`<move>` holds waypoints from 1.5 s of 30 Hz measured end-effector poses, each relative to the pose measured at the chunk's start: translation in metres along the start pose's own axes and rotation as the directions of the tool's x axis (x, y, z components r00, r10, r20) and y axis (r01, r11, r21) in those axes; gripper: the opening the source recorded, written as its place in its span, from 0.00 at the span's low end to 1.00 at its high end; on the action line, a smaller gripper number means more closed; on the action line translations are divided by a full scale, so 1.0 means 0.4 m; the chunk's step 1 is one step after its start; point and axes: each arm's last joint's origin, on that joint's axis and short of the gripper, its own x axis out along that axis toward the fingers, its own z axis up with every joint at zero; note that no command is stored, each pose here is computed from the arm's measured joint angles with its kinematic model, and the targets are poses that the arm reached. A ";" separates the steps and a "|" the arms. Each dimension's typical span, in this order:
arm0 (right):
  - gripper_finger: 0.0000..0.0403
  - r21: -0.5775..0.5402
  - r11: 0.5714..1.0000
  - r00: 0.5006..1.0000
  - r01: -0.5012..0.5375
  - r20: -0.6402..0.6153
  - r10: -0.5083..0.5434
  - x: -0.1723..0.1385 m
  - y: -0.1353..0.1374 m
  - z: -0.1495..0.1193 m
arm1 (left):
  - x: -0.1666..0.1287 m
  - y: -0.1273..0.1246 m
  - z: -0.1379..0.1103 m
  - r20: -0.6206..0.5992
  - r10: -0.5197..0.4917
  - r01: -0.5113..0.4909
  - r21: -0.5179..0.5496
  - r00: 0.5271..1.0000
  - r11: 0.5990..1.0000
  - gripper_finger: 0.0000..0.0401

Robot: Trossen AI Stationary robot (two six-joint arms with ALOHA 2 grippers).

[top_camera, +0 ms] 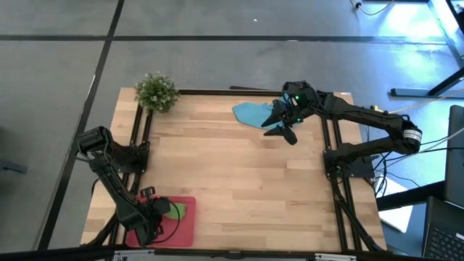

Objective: Roll microfiber towels into tight, uniform cylinder then place into a basket
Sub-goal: Put the folded microfiber green towel into the bin

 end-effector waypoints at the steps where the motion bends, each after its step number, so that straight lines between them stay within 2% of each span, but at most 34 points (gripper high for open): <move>1: 0.50 0.000 1.000 1.000 0.000 0.000 0.000 0.000 0.000 0.000 | 0.000 0.000 0.000 0.000 0.000 0.000 0.000 1.000 1.000 0.27; 29: 0.50 0.000 1.000 1.000 0.000 0.000 0.000 0.000 0.000 0.000 | 0.000 0.003 0.000 -0.002 0.014 -0.014 -0.006 1.000 1.000 0.27; 33: 0.50 0.000 1.000 1.000 0.000 0.000 0.000 0.000 0.000 0.000 | 0.000 0.009 -0.001 -0.005 0.037 -0.037 -0.043 0.999 0.998 0.27; 45: 0.50 0.000 1.000 1.000 0.000 0.000 0.000 0.000 0.000 0.000 | 0.000 0.009 0.002 0.027 0.038 -0.037 -0.048 0.999 0.998 0.27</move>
